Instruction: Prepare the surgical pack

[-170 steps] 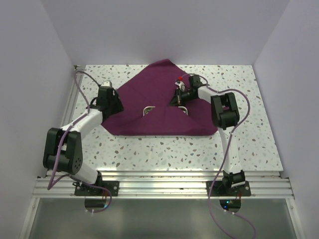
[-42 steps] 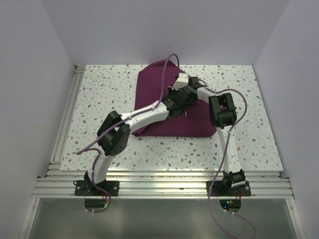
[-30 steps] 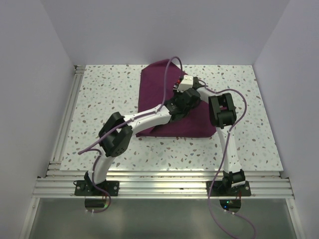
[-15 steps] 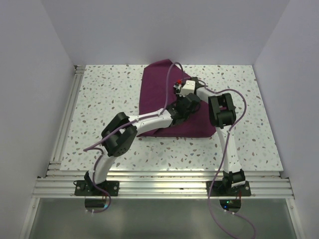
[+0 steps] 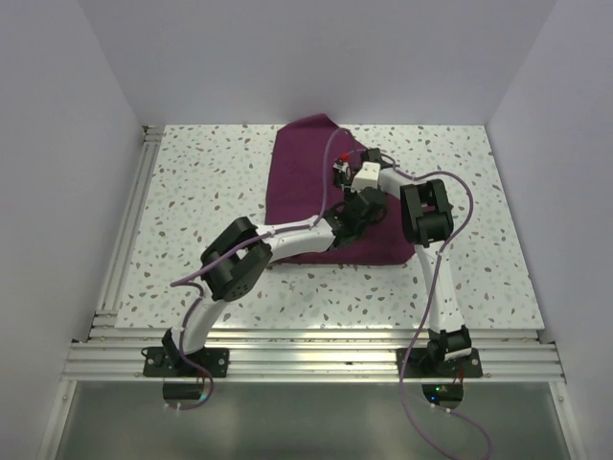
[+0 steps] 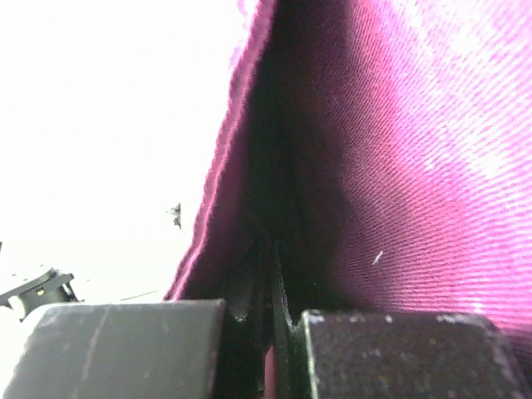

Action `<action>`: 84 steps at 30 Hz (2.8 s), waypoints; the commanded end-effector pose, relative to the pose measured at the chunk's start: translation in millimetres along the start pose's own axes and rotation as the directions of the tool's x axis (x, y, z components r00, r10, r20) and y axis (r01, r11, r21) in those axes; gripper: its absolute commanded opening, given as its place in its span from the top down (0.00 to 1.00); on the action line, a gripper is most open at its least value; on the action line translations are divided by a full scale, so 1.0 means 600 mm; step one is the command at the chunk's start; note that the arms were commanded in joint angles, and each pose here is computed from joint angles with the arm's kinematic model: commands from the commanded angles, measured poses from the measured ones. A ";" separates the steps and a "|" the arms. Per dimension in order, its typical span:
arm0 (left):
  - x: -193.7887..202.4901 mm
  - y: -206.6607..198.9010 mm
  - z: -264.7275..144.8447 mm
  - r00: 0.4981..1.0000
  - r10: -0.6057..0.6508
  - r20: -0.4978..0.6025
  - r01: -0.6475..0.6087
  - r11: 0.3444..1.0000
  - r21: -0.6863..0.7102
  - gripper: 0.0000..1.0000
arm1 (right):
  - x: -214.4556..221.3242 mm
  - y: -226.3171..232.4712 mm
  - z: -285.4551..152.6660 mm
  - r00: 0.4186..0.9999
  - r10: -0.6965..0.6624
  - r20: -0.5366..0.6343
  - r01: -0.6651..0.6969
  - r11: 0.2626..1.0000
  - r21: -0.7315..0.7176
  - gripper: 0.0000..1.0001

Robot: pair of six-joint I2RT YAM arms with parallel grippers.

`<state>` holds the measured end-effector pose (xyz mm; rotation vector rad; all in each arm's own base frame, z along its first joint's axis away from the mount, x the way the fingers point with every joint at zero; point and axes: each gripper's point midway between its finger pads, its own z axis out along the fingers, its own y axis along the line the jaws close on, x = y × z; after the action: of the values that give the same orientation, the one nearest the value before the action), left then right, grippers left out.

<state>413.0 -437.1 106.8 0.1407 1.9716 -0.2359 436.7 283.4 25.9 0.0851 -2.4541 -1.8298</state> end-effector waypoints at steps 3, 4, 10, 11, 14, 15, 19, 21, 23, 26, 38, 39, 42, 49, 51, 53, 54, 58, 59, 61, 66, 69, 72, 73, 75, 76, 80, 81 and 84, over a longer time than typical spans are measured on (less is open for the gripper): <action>-0.070 -0.057 -0.014 0.997 -0.029 0.076 0.021 0.994 0.111 0.43 | 0.015 -0.097 0.029 0.997 0.080 -0.004 -0.079 0.993 0.087 1.00; -0.078 -0.061 -0.017 0.997 -0.023 0.078 0.013 0.993 0.119 0.41 | 0.015 -0.095 0.030 0.997 0.078 -0.005 -0.077 0.993 0.085 1.00; -0.157 -0.041 -0.082 0.994 -0.021 0.106 0.007 0.991 0.134 0.34 | 0.012 -0.095 0.029 0.997 0.080 -0.002 -0.080 0.993 0.082 1.00; -0.140 -0.012 -0.083 0.997 0.006 0.075 -0.013 0.995 0.094 0.33 | 0.011 -0.095 0.027 0.997 0.080 0.001 -0.080 0.993 0.082 1.00; -0.132 0.057 -0.109 1.000 0.013 0.022 -0.014 0.999 0.045 0.33 | 0.013 -0.095 0.028 0.997 0.081 0.000 -0.080 0.993 0.084 1.00; -0.147 0.098 -0.117 1.000 -0.023 0.008 0.022 0.999 0.025 0.33 | 0.012 -0.093 0.029 0.997 0.077 0.000 -0.077 0.993 0.085 1.00; -0.107 0.236 -0.130 0.991 -0.109 -0.079 0.105 0.993 -0.053 0.33 | 0.014 -0.092 0.027 0.997 0.078 0.001 -0.077 0.993 0.085 1.00; -0.056 0.315 -0.132 0.981 -0.153 -0.120 0.140 0.984 -0.108 0.34 | 0.014 -0.094 0.027 0.997 0.077 0.002 -0.077 0.993 0.088 1.00; -0.019 0.368 -0.148 0.969 -0.197 -0.147 0.179 0.975 -0.129 0.35 | 0.015 -0.094 0.027 0.997 0.080 0.002 -0.080 0.993 0.090 1.00; 0.016 0.437 -0.149 0.943 -0.279 -0.179 0.253 0.955 -0.153 0.37 | 0.016 -0.097 0.027 0.997 0.083 0.003 -0.083 0.992 0.094 1.00; 0.078 0.455 -0.115 0.888 -0.382 -0.255 0.376 0.923 -0.075 0.39 | 0.022 -0.096 0.026 0.997 0.078 -0.002 -0.078 0.992 0.103 1.00; 0.077 0.455 -0.114 0.887 -0.388 -0.251 0.382 0.921 -0.074 0.39 | 0.022 -0.096 0.025 0.997 0.077 -0.002 -0.077 0.992 0.102 1.00; 0.080 0.455 -0.113 0.883 -0.401 -0.244 0.395 0.916 -0.075 0.39 | 0.023 -0.097 0.025 0.997 0.079 -0.002 -0.078 0.992 0.103 1.00; 0.104 0.437 -0.105 0.867 -0.407 -0.286 0.416 0.909 -0.030 0.40 | 0.022 -0.100 0.024 0.997 0.083 -0.001 -0.083 0.991 0.105 1.00; 0.099 0.438 -0.107 0.872 -0.408 -0.270 0.418 0.908 -0.023 0.40 | 0.022 -0.100 0.024 0.997 0.082 -0.001 -0.081 0.991 0.105 1.00; 0.094 0.437 -0.108 0.877 -0.404 -0.261 0.414 0.910 -0.016 0.40 | 0.022 -0.102 0.025 0.997 0.083 -0.002 -0.083 0.991 0.104 1.00; 0.093 0.436 -0.107 0.878 -0.401 -0.263 0.413 0.911 -0.009 0.40 | 0.022 -0.101 0.025 0.997 0.082 -0.001 -0.081 0.991 0.105 1.00; 0.095 0.427 -0.104 0.875 -0.399 -0.274 0.420 0.907 0.019 0.41 | 0.023 -0.103 0.025 0.996 0.086 -0.003 -0.086 0.991 0.105 1.00; 0.093 0.424 -0.105 0.874 -0.403 -0.273 0.426 0.905 0.027 0.42 | 0.022 -0.103 0.025 0.996 0.085 -0.002 -0.084 0.991 0.106 1.00; 0.089 0.429 -0.107 0.878 -0.407 -0.251 0.425 0.905 0.017 0.42 | 0.023 -0.102 0.025 0.996 0.085 -0.002 -0.084 0.991 0.106 1.00; 0.057 0.433 -0.123 0.893 -0.409 -0.189 0.421 0.907 0.027 0.42 | 0.022 -0.104 0.025 0.996 0.086 -0.001 -0.086 0.991 0.106 1.00; 0.047 0.435 -0.129 0.898 -0.407 -0.165 0.417 0.908 0.033 0.42 | 0.022 -0.102 0.026 0.997 0.082 -0.002 -0.081 0.991 0.105 1.00; 0.039 0.430 -0.133 0.907 -0.393 -0.149 0.403 0.914 0.042 0.42 | 0.021 -0.102 0.024 0.996 0.085 0.000 -0.085 0.991 0.105 1.00; 0.039 0.429 -0.133 0.909 -0.389 -0.148 0.398 0.916 0.041 0.42 | 0.021 -0.103 0.025 0.996 0.085 0.000 -0.084 0.991 0.107 1.00; 0.041 0.421 -0.128 0.914 -0.376 -0.154 0.387 0.921 0.045 0.42 | 0.021 -0.101 0.025 0.996 0.087 -0.002 -0.086 0.991 0.104 1.00; 0.046 0.420 -0.127 0.915 -0.367 -0.167 0.379 0.925 0.039 0.42 | 0.021 -0.102 0.025 0.996 0.086 -0.001 -0.086 0.991 0.105 1.00; 0.075 0.424 -0.110 0.921 -0.326 -0.212 0.322 0.945 -0.056 0.50 | 0.021 -0.101 0.023 0.996 0.088 0.000 -0.088 0.991 0.106 1.00; 0.076 0.413 -0.110 0.927 -0.300 -0.224 0.292 0.954 -0.069 0.52 | 0.021 -0.099 0.024 0.996 0.085 -0.001 -0.085 0.991 0.104 1.00; 0.073 0.413 -0.105 0.947 -0.241 -0.211 0.210 0.965 -0.157 0.60 | 0.020 -0.097 0.023 0.996 0.084 0.001 -0.084 0.991 0.103 1.00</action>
<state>379.4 -184.0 56.3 -0.1733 2.2538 -0.4200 437.9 284.1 27.1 0.0854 -2.4339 -1.8482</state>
